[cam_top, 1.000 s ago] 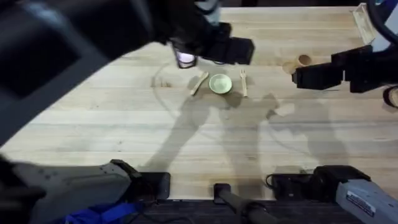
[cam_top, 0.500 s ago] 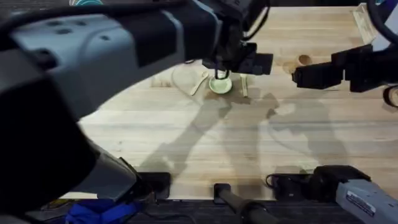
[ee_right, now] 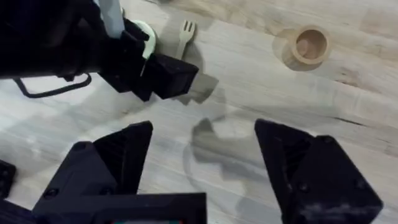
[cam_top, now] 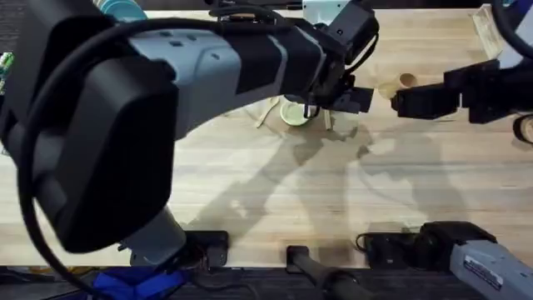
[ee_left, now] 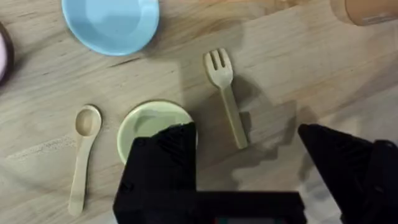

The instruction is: Pick up a utensil and set it on the pink plate, then put the other utensil in the container.

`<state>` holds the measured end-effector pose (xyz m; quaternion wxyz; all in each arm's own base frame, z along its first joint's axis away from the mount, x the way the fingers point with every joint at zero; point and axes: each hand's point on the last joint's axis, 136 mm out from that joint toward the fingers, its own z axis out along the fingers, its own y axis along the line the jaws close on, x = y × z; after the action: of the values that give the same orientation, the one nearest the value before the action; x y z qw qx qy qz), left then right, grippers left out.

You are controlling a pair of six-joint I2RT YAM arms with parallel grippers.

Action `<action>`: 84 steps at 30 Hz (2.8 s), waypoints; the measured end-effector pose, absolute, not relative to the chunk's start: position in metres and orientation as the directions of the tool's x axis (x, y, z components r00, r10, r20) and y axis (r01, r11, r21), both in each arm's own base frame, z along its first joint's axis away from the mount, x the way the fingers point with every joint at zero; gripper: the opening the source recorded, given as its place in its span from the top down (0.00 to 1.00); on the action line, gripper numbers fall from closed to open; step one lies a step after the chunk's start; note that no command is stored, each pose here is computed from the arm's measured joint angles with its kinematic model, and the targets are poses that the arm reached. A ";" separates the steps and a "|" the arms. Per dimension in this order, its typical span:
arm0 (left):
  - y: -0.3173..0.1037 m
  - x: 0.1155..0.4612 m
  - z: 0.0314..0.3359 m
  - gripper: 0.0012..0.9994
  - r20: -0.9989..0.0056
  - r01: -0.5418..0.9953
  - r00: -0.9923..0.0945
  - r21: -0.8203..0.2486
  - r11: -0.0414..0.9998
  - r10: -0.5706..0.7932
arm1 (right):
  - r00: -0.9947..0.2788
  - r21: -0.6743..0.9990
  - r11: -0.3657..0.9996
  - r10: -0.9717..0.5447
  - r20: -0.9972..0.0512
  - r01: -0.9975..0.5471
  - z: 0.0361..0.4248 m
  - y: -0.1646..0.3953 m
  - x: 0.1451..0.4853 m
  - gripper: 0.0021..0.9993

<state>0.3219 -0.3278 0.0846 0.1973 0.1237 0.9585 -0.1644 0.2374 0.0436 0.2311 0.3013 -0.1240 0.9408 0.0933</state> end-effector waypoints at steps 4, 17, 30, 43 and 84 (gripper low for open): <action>-0.335 0.324 0.084 0.00 -0.438 0.309 -0.882 -0.264 0.914 0.172 | -0.788 0.101 0.952 -0.177 -0.590 -0.289 0.231 0.044 0.237 0.00; -0.355 0.328 0.063 0.00 -0.389 0.333 -0.887 -0.165 0.929 0.249 | -0.788 0.101 0.952 -0.177 -0.590 -0.290 0.231 0.044 0.237 0.00; -0.352 0.332 0.057 0.00 -0.386 0.321 -0.890 -0.147 0.936 0.245 | -0.788 0.101 0.952 -0.177 -0.590 -0.290 0.231 0.044 0.237 0.00; -0.358 0.338 0.061 0.00 -0.418 0.325 -0.879 -0.166 0.931 0.232 | -0.788 0.101 0.952 -0.177 -0.590 -0.289 0.231 0.044 0.237 0.00; -0.346 0.346 0.040 0.59 -0.402 0.211 -0.904 -0.116 0.970 0.149 | -0.788 0.101 0.952 -0.177 -0.590 -0.290 0.231 0.044 0.237 0.00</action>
<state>0.3457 -0.3463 0.0404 0.1991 0.0925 0.9724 -0.0788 0.2374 0.0436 0.2312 0.3013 -0.1241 0.9408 0.0935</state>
